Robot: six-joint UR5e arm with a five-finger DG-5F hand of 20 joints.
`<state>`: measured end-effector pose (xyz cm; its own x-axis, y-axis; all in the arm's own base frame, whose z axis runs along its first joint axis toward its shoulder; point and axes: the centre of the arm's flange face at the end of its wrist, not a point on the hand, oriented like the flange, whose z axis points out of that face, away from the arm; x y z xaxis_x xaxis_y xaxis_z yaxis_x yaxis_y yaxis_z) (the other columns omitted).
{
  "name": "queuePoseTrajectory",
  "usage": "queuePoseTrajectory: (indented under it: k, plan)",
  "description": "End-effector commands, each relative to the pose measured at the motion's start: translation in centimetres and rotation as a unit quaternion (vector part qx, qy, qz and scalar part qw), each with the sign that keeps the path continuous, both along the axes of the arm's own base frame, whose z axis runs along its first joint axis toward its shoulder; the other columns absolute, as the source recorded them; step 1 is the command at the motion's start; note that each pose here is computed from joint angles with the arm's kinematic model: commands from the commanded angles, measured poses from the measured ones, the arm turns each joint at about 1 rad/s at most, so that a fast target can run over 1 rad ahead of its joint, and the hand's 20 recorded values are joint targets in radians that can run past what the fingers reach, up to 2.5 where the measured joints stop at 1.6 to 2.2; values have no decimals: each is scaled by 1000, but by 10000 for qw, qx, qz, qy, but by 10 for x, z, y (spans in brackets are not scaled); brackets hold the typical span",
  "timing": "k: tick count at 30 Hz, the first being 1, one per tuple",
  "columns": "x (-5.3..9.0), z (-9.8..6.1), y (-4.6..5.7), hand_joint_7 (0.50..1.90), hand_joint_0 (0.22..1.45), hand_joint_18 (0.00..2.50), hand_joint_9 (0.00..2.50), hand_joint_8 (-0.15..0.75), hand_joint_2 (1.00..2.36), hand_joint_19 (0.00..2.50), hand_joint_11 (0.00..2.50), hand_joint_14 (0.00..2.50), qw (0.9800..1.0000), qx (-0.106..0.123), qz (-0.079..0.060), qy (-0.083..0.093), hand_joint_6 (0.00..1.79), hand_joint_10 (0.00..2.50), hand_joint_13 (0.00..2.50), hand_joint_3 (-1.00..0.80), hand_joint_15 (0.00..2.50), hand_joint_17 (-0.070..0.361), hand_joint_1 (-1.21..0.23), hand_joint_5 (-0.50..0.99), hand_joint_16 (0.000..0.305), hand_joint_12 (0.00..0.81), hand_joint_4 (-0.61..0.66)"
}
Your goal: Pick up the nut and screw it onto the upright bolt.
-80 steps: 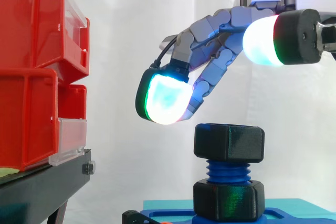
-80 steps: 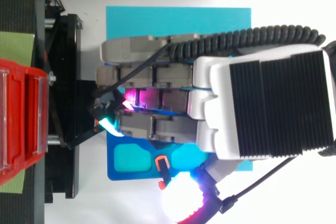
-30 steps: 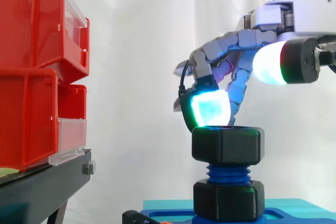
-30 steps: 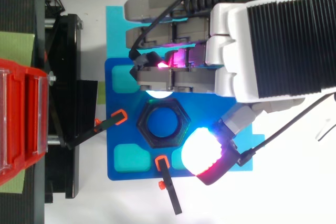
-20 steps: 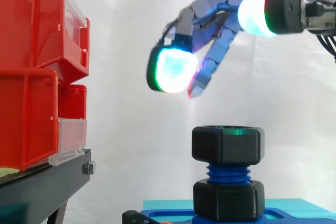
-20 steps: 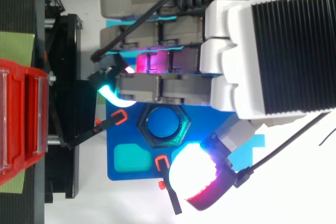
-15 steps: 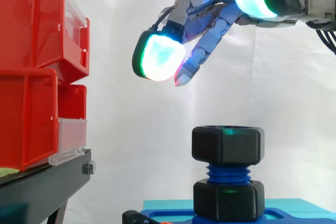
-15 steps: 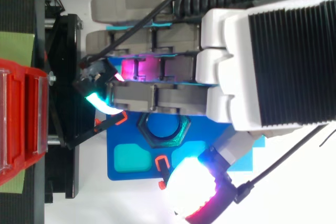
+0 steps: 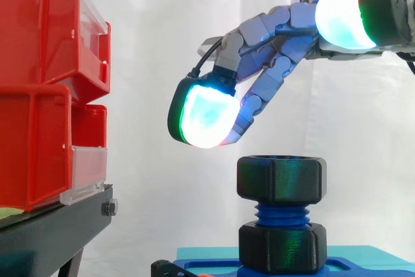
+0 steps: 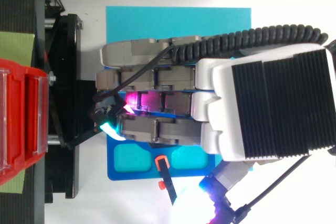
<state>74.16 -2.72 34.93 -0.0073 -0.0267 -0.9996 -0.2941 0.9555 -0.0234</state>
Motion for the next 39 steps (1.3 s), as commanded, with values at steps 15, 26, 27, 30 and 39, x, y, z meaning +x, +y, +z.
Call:
queuePoseTrajectory:
  k: [15,26,27,30,39]
  plan:
    - [-5,-6,-2,931,506,0,850,235,1000,0,0,0,9997,-96,7,232,504,0,354,-500,0,60,-78,-25,27,261,251]
    - [-6,-5,-7,1081,516,25,932,253,1000,0,0,0,9997,-116,-23,218,506,0,421,-500,0,53,-108,-5,23,250,196]
    - [-5,-6,-8,1100,519,33,942,253,1000,0,0,0,9997,-116,-23,226,506,0,430,-500,0,52,-113,-2,23,247,183]
    - [-6,-5,-10,1147,522,59,968,257,1000,0,0,0,9997,-129,-30,214,505,0,457,-500,0,49,-122,3,22,242,172]
    - [-7,-5,-20,1253,530,127,1040,259,1000,0,0,0,9996,-200,-65,193,504,0,524,-500,0,43,-152,20,19,229,152]
